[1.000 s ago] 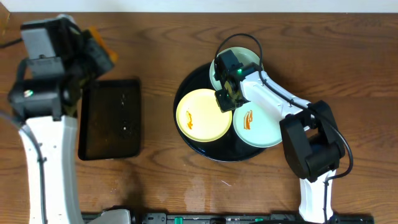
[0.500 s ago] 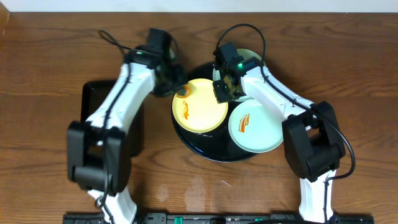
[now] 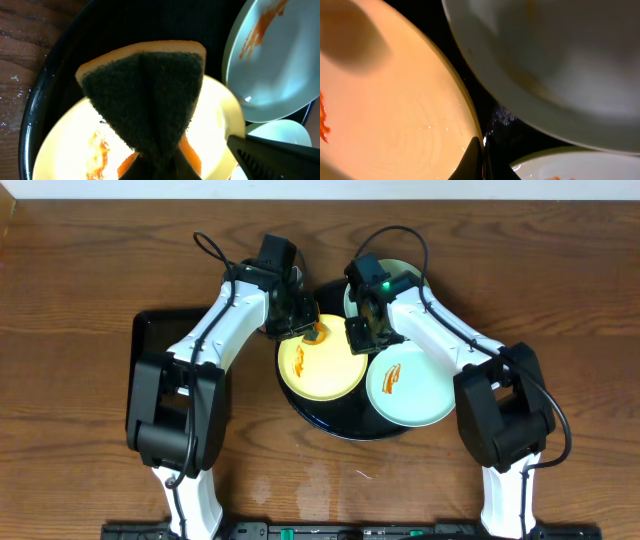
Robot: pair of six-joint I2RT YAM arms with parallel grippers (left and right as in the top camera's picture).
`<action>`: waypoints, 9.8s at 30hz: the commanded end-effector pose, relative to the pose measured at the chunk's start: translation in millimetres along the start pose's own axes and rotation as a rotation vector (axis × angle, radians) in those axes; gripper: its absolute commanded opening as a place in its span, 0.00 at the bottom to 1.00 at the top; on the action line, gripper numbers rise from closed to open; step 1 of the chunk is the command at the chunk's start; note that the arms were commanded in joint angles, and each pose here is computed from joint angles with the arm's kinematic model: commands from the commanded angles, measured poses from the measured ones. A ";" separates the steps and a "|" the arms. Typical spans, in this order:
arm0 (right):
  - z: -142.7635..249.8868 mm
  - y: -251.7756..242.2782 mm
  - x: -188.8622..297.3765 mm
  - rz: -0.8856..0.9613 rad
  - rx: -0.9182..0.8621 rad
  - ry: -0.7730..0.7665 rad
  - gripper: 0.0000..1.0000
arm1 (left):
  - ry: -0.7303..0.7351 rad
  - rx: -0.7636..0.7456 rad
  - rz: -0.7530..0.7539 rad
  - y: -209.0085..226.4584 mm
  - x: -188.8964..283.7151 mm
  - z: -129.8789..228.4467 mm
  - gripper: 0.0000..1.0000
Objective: Clean dirty plates on tray and stack at the side
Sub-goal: 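Move the held sponge with the left gripper onto the yellow plate, then scrub the yellow plate with the sponge in the left gripper, then lift the sponge with the left gripper back over the black tray, then grasp the yellow plate rim with the right gripper and lift it right, then set the yellow plate down at the upper right with the right gripper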
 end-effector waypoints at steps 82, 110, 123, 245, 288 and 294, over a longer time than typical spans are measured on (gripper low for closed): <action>6.3 -11.1 -28.1 0.065 -0.036 -0.010 0.01 | -0.184 -0.049 -0.508 86.9 -40.1 24.7 0.08; 7.9 -12.4 -28.0 0.072 -0.030 -0.004 0.01 | -0.053 0.018 -0.158 38.3 5.0 37.6 0.08; 8.0 -12.4 -28.0 0.072 -0.030 -0.003 0.01 | -0.038 -0.008 -0.433 98.1 -44.2 53.2 0.07; -114.1 38.9 201.1 1.069 0.829 -0.348 0.01 | -0.756 0.322 -0.395 152.6 197.2 -60.0 0.07; 37.7 -349.8 154.6 0.215 -0.459 -0.439 0.01 | -0.755 0.330 -0.393 152.9 197.0 -59.5 0.07; 64.1 -378.2 116.4 0.333 -0.672 -0.370 0.01 | -0.752 0.330 -0.396 153.4 196.7 -58.8 0.08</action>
Point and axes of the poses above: each gripper's point midway between its finger pads, its own x axis back along the fingers, its own y axis along the line the jaws close on, z = x × y, the point moved 1 cm from there along x, back along the fingers, and after that the axes turned 15 degrees about x, right-handed, at the moved point
